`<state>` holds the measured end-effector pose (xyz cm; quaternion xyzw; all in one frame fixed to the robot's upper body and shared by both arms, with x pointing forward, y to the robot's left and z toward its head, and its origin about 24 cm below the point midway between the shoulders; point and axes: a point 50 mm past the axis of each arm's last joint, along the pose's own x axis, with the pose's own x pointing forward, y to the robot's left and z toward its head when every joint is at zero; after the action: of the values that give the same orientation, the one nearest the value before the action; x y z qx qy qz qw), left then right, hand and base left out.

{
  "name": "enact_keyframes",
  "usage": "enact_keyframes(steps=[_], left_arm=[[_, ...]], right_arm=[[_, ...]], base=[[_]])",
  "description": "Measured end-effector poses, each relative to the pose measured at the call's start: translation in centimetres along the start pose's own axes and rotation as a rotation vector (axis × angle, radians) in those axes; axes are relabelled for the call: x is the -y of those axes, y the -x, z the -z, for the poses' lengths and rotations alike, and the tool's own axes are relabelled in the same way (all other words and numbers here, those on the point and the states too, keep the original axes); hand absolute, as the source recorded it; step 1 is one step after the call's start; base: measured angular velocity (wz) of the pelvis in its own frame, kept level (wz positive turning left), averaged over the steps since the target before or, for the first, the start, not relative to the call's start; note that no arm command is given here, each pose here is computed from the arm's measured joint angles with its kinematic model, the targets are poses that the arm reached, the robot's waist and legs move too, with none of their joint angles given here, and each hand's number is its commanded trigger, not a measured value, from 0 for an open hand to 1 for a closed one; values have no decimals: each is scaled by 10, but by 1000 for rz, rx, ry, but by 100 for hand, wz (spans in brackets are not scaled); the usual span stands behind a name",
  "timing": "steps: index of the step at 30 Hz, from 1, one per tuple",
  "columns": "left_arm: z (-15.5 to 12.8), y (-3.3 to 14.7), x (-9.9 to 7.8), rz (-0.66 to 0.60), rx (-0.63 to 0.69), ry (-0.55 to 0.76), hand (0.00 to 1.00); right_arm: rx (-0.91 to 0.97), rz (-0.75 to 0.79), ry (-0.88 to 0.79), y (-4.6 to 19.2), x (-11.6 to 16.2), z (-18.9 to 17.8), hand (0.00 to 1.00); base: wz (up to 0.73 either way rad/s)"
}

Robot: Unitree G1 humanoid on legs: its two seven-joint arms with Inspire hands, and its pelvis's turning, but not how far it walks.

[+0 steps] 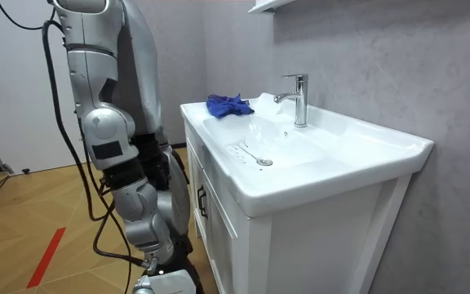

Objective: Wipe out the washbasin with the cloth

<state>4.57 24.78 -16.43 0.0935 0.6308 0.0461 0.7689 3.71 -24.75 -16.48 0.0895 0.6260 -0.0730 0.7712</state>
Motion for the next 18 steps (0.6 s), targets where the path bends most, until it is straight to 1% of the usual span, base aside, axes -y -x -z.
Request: enact_keyframes(steps=[5,13,16,18], left_arm=[[0,0,0,5,2,5,0],[6,1,-1,1,-9,51,0],[16,2,-1,-4,-30,101,0],[23,3,-2,-6,-51,113,0]], right_arm=[[0,-3,1,0,0,0,0],[-4,-5,26,0,0,-1,0],[-6,-7,25,0,0,-1,0],[-5,-6,20,0,0,-1,0]], base=[[0],[5],[6],[3]])
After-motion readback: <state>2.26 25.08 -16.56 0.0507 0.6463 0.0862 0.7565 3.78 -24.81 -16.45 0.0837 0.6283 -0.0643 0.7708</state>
